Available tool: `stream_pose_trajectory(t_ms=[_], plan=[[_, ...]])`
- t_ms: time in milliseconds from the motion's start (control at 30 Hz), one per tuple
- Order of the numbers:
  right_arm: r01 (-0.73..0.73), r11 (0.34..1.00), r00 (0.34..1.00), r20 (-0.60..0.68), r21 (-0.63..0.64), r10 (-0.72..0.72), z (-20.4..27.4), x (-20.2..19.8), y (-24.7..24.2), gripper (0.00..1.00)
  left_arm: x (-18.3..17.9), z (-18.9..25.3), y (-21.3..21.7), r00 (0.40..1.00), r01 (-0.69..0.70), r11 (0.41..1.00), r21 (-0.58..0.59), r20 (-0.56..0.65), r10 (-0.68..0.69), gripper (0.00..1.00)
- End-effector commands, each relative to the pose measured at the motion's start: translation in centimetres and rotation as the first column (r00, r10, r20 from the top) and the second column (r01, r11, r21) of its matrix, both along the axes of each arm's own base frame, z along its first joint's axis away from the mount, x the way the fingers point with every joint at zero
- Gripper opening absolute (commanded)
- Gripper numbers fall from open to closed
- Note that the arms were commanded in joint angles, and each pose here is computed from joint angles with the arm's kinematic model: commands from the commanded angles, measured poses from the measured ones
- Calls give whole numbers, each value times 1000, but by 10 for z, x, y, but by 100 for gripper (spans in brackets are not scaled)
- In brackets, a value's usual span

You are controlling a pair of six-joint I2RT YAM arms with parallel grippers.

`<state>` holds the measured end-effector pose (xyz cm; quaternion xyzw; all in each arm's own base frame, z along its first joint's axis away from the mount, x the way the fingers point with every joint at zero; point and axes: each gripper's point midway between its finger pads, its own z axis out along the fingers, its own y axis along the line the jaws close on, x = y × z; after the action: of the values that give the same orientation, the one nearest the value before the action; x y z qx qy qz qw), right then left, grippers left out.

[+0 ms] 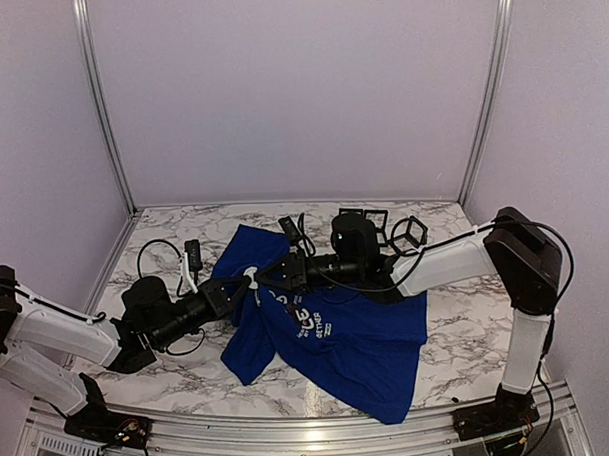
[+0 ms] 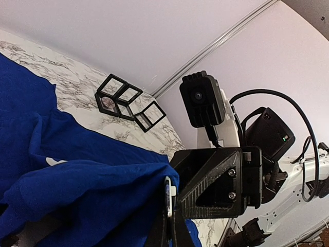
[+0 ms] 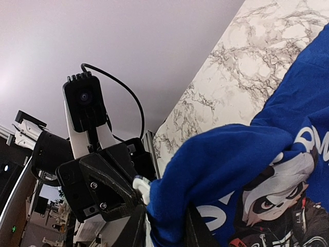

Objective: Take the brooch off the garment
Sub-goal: Open the brooch with the flattened clothing, then remove the brooch from the flattened clothing.

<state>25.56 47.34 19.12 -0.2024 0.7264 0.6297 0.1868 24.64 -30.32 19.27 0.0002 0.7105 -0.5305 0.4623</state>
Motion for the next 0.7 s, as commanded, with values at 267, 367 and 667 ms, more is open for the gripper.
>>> stream_pose_trajectory(t_ms=[267,367,667], plan=[[-16,999,1000,-9,48,17,18,-16,-5,27,-7,28,-7,998,54,993,-103,46,-50,0],[-13,999,1000,1,36,13,16,-16,-5,29,-6,25,-5,998,45,995,-90,38,-42,0],[23,999,997,77,-26,-21,16,-11,-11,40,-1,15,1,1000,2,999,-43,1,-2,0]])
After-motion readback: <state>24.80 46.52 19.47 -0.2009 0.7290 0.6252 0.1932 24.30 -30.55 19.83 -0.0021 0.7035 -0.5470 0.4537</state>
